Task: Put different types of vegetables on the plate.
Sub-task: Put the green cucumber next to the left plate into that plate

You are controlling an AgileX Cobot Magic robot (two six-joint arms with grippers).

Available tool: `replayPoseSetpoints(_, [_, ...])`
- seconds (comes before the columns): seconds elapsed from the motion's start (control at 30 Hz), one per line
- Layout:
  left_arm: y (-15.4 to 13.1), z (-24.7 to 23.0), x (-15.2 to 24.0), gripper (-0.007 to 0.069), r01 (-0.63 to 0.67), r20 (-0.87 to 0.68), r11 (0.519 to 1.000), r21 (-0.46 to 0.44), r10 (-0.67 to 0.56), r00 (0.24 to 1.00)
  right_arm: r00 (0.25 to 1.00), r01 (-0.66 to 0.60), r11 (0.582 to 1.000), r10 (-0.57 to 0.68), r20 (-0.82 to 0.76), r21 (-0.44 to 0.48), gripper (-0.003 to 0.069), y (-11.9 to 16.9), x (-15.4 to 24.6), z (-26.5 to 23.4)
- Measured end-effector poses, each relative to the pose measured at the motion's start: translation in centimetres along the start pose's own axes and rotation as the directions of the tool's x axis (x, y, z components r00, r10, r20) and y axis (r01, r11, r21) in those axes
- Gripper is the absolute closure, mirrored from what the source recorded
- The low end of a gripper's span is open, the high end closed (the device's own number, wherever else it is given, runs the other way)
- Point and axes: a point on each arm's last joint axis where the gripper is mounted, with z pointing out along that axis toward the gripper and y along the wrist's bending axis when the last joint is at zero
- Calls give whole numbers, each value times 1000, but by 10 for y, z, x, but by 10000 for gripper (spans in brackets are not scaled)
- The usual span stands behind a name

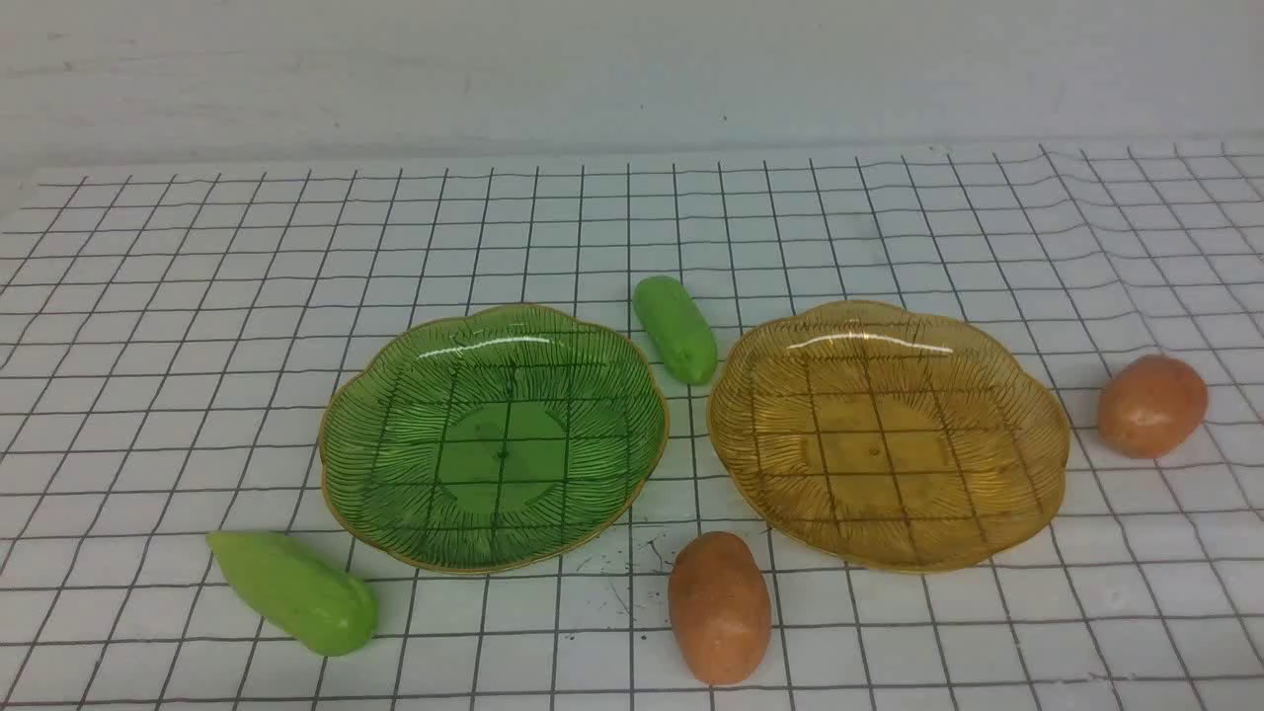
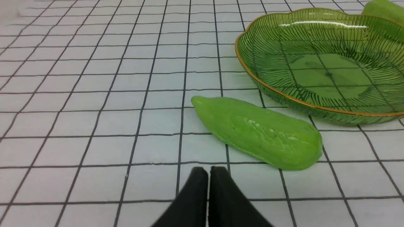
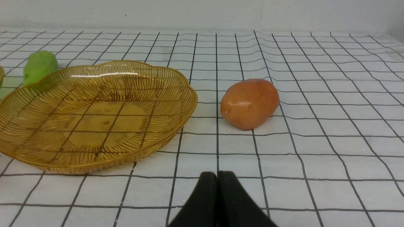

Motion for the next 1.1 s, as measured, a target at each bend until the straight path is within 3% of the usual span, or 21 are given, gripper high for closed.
replayPoseSetpoints(0.93, [1, 0, 0, 633, -9, 4, 1000, -7, 9, 1000, 1000, 1, 1000, -1, 0, 0, 674, 0, 0, 0])
replayPoseSetpoints(1.0, [-1, 0, -2, 633, 60, 23, 998, 11, -60, 998, 1000, 1, 1000, -1, 0, 0, 674, 0, 0, 0])
replayPoseSetpoints(1.03, [-2, 0, -4, 633, 106, 42, 992, 65, -109, 993, 1000, 1, 1000, -1, 0, 0, 674, 0, 0, 0])
replayPoseSetpoints(1.1, [-5, 0, -7, 633, 269, 70, 960, 76, -274, 959, 1000, 1, 1000, -1, 0, 0, 674, 0, 0, 0])
